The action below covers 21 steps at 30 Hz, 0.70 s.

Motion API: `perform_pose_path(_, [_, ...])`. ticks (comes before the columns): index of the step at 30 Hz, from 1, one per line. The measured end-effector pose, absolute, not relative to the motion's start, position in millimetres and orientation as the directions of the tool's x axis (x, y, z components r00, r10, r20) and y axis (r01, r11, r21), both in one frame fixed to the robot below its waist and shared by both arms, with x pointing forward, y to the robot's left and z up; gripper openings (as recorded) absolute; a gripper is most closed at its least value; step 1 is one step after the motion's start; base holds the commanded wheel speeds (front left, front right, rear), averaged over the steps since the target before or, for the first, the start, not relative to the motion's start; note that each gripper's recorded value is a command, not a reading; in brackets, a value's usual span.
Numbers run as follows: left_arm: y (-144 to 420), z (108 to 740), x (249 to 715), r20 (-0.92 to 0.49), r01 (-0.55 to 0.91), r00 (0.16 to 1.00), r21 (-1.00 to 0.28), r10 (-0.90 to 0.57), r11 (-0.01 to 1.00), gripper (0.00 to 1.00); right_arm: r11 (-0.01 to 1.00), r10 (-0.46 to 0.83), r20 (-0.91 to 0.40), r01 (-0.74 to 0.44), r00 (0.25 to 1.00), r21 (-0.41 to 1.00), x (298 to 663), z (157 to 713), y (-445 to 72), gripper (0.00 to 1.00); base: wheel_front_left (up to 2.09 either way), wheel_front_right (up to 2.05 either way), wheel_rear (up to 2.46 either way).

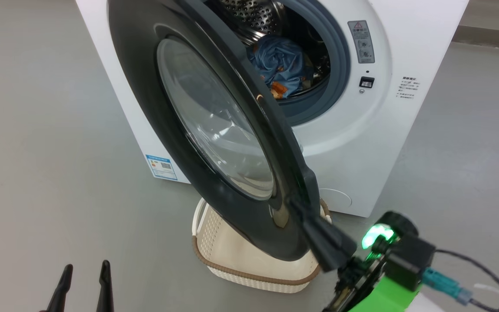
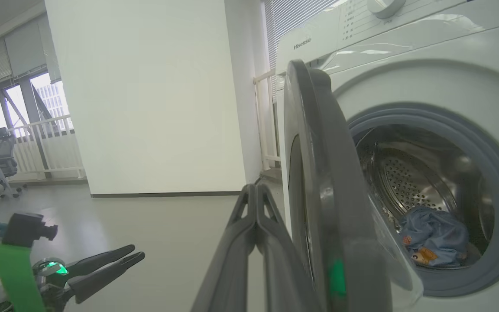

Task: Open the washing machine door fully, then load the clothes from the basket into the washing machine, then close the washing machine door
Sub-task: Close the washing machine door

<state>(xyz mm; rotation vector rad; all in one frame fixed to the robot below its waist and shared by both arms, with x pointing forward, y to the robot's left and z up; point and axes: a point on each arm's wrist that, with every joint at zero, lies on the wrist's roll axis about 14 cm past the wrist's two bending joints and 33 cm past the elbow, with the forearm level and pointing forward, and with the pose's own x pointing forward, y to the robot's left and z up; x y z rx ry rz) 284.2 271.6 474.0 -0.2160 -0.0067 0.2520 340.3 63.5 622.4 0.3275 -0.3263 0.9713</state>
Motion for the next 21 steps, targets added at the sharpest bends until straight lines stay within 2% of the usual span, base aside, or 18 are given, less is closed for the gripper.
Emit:
perform_pose_path(9, [272.3, 470.2, 283.0, -0.035, -0.259, 0.966, -0.216, 0.257, 0.942, 1.0, 0.502, 0.803, 0.259, -0.844, 0.536, 0.19, 333.3, 566.8, 76.5, 0.0, 0.0, 0.0, 0.0])
perform_pose_path(21, [270.7, 464.0, 286.4, -0.058, -0.271, 0.963, -0.224, 0.265, 0.936, 1.0, 0.549, 0.792, 0.142, -0.795, 0.593, 0.258, 348.4, 523.6, 69.5, 0.0, 0.0, 0.0, 0.0])
